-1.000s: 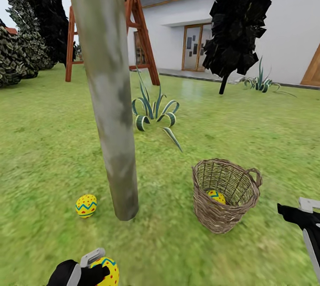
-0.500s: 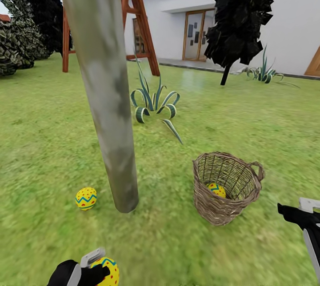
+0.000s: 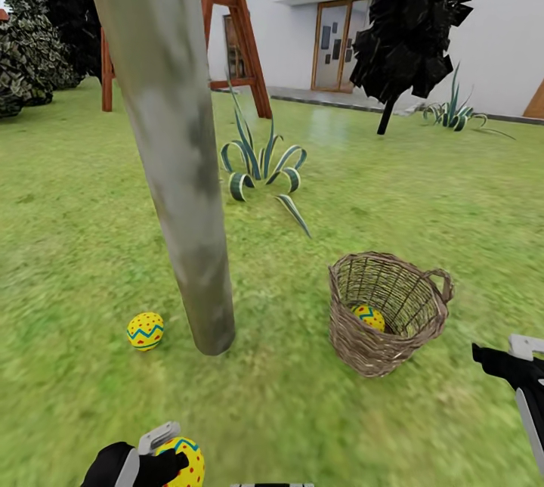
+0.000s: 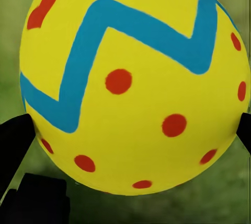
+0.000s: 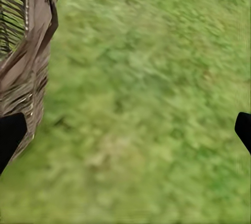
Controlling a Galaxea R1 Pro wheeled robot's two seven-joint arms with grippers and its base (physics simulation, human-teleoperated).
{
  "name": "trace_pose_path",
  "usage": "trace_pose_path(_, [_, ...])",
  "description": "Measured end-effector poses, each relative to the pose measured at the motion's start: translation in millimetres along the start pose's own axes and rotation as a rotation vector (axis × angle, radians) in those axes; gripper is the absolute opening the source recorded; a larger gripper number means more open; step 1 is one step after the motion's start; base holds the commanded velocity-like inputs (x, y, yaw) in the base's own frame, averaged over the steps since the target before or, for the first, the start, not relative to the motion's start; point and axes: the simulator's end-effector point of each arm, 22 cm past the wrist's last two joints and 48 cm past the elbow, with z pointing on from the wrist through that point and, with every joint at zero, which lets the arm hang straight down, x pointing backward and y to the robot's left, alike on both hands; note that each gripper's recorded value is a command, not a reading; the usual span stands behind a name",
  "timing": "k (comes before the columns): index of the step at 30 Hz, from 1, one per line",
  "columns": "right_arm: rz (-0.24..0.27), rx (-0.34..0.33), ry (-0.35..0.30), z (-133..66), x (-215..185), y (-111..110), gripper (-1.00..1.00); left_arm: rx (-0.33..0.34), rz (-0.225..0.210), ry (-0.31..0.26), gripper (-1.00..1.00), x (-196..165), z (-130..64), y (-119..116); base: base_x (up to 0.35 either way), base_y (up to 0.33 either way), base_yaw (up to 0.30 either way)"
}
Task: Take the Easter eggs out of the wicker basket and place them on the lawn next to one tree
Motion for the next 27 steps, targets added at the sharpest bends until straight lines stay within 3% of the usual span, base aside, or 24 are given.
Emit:
trace_pose_path(7, [0.001,0.001,-0.005,-0.5,-2,0,1.0,0.002,0.0,-0.001,-1.0,0,0.3,-1,0.093,0.0,0.0])
trace_pose_path(15, [-0.015,0.004,0.022,7.8,11,3,1.0,-0.011,-0.004,0.028,-1.0,10,10.3,5,0.0,0.0,0.0])
trace_pose_path(19, [-0.004,0.025,0.037,12.0,19,-7,1.0,-0.018,-0.006,0.042,-1.0,14,14.8,8,0.0,0.0,0.0])
trace_pose_path(27, [-0.015,0.023,0.069,19.6,35,1,1.0,-0.032,-0.011,0.07,-1.0,23,23.8,15,0.0,0.0,0.0])
